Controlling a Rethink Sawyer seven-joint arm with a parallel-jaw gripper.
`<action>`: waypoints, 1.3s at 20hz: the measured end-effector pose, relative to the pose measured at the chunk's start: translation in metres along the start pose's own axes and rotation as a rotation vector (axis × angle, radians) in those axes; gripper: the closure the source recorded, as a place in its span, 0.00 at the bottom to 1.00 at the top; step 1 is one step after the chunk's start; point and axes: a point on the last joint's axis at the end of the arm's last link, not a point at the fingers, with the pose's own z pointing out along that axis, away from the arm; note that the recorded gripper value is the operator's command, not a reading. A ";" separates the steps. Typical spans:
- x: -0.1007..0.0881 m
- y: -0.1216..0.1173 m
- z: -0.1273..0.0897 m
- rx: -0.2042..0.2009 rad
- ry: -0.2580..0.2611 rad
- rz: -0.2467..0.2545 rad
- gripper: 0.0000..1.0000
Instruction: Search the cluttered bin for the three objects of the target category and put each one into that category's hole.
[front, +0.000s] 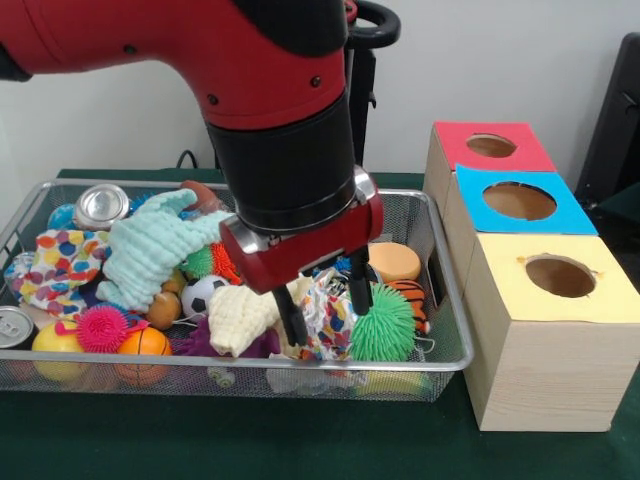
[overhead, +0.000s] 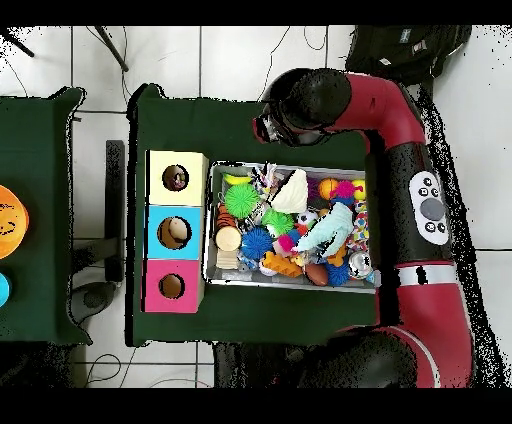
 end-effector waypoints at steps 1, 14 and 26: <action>0.001 0.000 0.002 -0.002 0.001 0.001 0.00; 0.015 -0.021 0.004 -0.009 0.001 0.033 1.00; 0.022 -0.031 0.002 -0.009 -0.001 0.046 1.00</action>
